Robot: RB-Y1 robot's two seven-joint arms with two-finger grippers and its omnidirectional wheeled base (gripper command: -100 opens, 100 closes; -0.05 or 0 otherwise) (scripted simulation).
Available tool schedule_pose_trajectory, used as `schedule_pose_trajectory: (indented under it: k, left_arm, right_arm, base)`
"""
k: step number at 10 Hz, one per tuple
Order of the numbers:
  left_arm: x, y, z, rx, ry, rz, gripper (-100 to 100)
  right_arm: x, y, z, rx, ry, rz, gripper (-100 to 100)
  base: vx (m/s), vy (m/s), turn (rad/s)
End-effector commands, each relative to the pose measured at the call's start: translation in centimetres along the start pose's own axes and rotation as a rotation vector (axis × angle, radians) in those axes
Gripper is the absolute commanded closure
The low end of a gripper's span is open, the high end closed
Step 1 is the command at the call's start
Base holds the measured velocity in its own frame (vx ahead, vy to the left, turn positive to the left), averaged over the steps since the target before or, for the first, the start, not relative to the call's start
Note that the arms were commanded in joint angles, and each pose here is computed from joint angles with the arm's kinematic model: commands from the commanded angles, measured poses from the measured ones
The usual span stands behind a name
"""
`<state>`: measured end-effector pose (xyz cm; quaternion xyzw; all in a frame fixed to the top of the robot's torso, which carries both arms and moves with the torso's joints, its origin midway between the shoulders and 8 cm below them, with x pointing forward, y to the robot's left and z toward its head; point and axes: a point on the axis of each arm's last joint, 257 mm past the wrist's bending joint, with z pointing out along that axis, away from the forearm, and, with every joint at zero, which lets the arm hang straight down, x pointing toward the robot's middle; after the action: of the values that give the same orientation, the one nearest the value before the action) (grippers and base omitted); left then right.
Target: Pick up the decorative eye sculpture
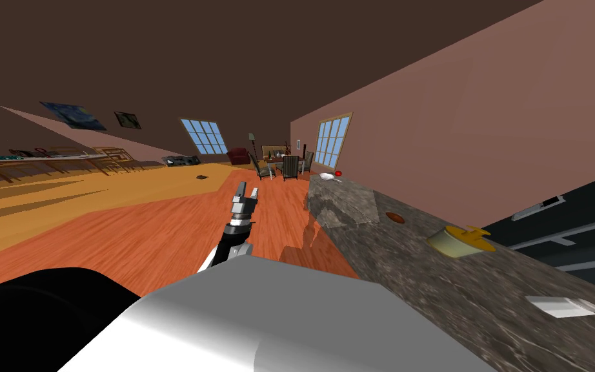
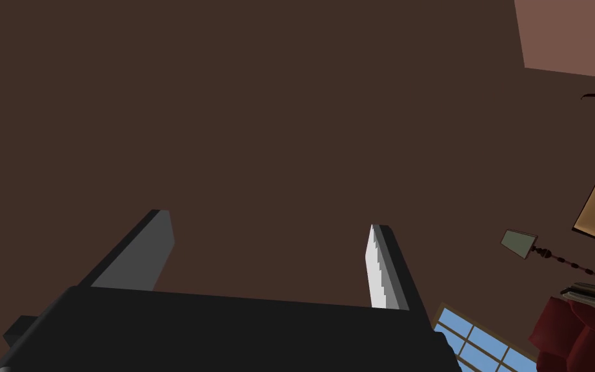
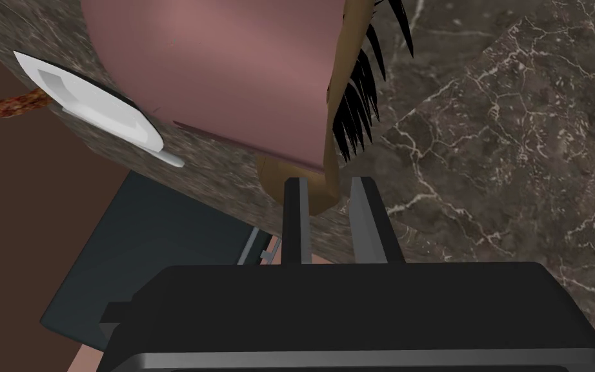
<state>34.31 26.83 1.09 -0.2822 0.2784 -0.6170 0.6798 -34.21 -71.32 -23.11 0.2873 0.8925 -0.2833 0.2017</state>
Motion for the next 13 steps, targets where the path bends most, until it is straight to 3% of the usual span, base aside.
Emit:
schedule_pose_trajectory:
  k: [1, 2, 3, 4, 5, 6, 7, 8, 10, 11, 12, 13]
  left_arm:
    - [0.0, 0.0, 0.0, 0.0, 0.0, 0.0, 0]
    - [0.0, 0.0, 0.0, 0.0, 0.0, 0.0, 0]
    - [0.0, 0.0, 0.0, 0.0, 0.0, 0.0, 0]
    - [0.0, 0.0, 0.0, 0.0, 0.0, 0.0, 0]
    - [0.0, 0.0, 0.0, 0.0, 0.0, 0.0, 0]
    - [0.0, 0.0, 0.0, 0.0, 0.0, 0.0, 0]
    - [0.0, 0.0, 0.0, 0.0, 0.0, 0.0, 0]
    - [0.0, 0.0, 0.0, 0.0, 0.0, 0.0, 0]
    - [0.0, 0.0, 0.0, 0.0, 0.0, 0.0, 0]
    - [0.0, 0.0, 0.0, 0.0, 0.0, 0.0, 0]
    - [0.0, 0.0, 0.0, 0.0, 0.0, 0.0, 0]
    - [0.0, 0.0, 0.0, 0.0, 0.0, 0.0, 0]
  right_arm:
    - [0.0, 0.0, 0.0, 0.0, 0.0, 0.0, 100]
    - [0.0, 0.0, 0.0, 0.0, 0.0, 0.0, 0]
    - [3.7, -0.2, -1.8, 0.027, 0.068, 0.056, 100]
    - [3.5, 1.6, -0.8, -0.005, 0.059, 0.064, 100]
    - [6.2, 0.6, -2.7, 0.044, 0.114, 0.101, 100]
    - [7.4, 0.8, -3.3, 0.049, 0.135, 0.115, 100]
    - [6.3, 3.2, -1.8, -0.005, 0.109, 0.121, 100]
    - [9.2, 1.8, -4.5, 0.06, 0.171, 0.159, 100]
    - [8.5, 4.7, -3.1, 0.002, 0.15, 0.172, 100]
    - [8.5, 4.7, -3.1, 0.002, 0.15, 0.172, 100]
    - [11.2, 3.5, -5.8, 0.061, 0.202, 0.211, 100]
    - [11.1, 4.5, -5.3, 0.052, 0.201, 0.214, 100]
  base:
    - [0.0, 0.0, 0.0]
    - [0.0, 0.0, 0.0]
    - [-0.098, -0.032, 0.31]
    - [-0.133, -0.037, 0.201]
    - [-0.153, 0.007, 0.299]
    - [-0.121, 0.0, 0.143]
    - [-0.059, -0.02, -0.007]
    - [-0.109, -0.011, 0.321]
    - [-0.083, -0.019, 0.072]
    - [-0.004, -0.001, -0.034]
    - [-0.093, 0.029, 0.286]
    - [-0.108, 0.003, 0.192]
